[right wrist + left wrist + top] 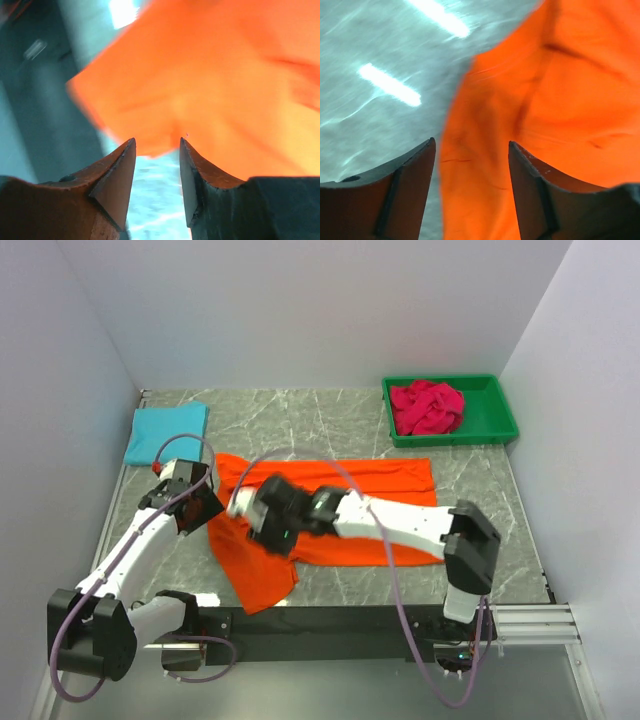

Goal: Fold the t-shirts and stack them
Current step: Fold the tshirt

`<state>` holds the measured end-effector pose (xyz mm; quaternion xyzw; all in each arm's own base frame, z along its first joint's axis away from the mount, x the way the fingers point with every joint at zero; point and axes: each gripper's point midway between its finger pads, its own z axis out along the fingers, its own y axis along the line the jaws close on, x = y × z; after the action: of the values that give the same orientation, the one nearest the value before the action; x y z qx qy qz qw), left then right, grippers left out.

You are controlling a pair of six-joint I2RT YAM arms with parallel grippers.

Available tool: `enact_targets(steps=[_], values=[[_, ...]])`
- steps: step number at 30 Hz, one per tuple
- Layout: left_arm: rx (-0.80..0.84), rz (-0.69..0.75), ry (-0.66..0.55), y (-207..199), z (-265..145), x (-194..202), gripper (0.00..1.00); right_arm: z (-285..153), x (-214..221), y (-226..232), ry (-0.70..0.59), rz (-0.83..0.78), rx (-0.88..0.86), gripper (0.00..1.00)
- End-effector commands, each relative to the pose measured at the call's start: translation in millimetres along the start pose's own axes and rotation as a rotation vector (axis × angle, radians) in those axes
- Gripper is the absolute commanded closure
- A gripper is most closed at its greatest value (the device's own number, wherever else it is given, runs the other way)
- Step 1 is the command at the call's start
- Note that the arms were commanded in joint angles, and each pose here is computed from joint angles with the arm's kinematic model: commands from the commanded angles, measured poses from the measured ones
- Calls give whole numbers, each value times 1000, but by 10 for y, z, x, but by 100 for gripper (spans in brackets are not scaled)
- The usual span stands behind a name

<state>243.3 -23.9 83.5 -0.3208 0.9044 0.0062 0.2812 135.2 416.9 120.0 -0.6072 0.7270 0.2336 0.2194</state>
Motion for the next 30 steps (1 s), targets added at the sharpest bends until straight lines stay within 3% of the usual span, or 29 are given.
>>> enact_targets(steps=[1,5,10,16,30], values=[[218,-8,-81,-518,-182,-350,34,-261,-219,-877,-161,218,241,54],[334,28,-26,-886,-121,-320,37,-276,-171,-1533,-191,338,395,58],[310,51,21,-1028,47,-299,42,-27,-156,-1933,-201,359,481,58],[274,72,105,-1019,233,-38,48,275,-177,-2039,-193,345,471,58],[158,98,121,-814,420,200,38,621,-107,-1896,-142,319,398,59]])
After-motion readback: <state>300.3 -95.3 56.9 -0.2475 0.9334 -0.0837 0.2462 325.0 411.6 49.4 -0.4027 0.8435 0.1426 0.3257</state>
